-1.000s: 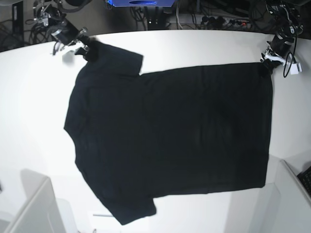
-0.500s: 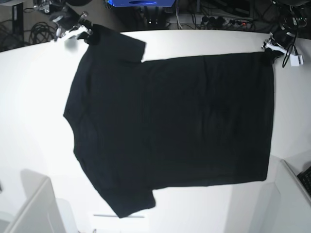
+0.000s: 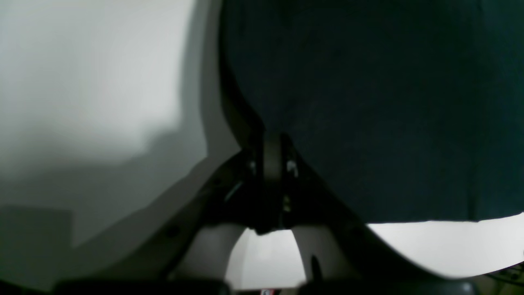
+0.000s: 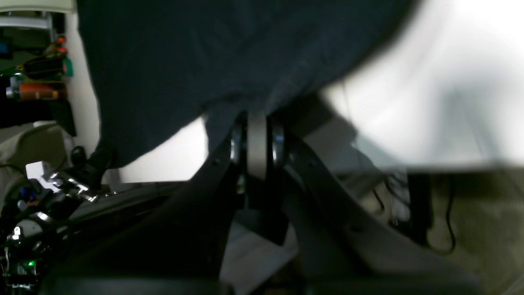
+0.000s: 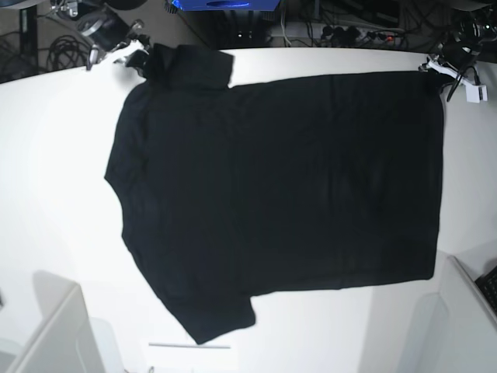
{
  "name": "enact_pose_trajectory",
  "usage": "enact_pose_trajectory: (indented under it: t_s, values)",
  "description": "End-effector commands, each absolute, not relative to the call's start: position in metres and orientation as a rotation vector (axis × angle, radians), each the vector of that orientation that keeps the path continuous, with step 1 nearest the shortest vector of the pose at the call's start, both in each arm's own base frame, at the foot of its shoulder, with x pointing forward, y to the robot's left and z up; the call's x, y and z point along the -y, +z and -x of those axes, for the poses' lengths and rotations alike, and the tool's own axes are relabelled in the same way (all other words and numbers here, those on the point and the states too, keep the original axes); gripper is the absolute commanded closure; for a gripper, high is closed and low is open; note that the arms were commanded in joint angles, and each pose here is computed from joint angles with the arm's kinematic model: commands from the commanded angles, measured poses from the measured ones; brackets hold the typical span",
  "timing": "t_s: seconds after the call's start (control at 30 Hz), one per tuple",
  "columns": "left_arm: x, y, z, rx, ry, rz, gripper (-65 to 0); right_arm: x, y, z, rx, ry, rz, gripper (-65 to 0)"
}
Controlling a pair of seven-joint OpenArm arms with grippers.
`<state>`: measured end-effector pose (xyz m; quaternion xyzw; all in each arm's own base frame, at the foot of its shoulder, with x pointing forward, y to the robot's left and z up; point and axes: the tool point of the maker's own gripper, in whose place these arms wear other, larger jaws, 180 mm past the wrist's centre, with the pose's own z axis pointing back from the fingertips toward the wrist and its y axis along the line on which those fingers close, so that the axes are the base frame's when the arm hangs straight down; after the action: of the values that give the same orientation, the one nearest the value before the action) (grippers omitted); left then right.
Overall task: Fold the T-shirt properly
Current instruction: 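Drag the shirt toward the robot with both grippers, folding the sleeve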
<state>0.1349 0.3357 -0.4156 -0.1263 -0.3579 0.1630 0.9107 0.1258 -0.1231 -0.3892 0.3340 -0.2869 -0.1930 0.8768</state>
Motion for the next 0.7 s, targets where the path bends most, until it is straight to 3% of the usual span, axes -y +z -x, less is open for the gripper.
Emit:
enact_pose_trajectory:
  t_s: [0.0, 0.17, 0.67]
  values:
    - [-0.341, -0.403, -0.142, 0.777, 0.315, 0.253, 0.0, 0.124, -0.378, -0.134, 0.642, -0.392, -0.711, 0.0]
    - [-0.333, -0.399, -0.156, 0.738, 0.273, 0.270, 0.0, 0.124, -0.369, -0.155, 0.693, -0.365, -0.722, 0.0]
    - [-0.339, -0.385, -0.196, 0.815, 0.320, 0.264, 0.0, 0.121, -0.346, -0.232, 0.706, -0.345, -0.745, 0.0]
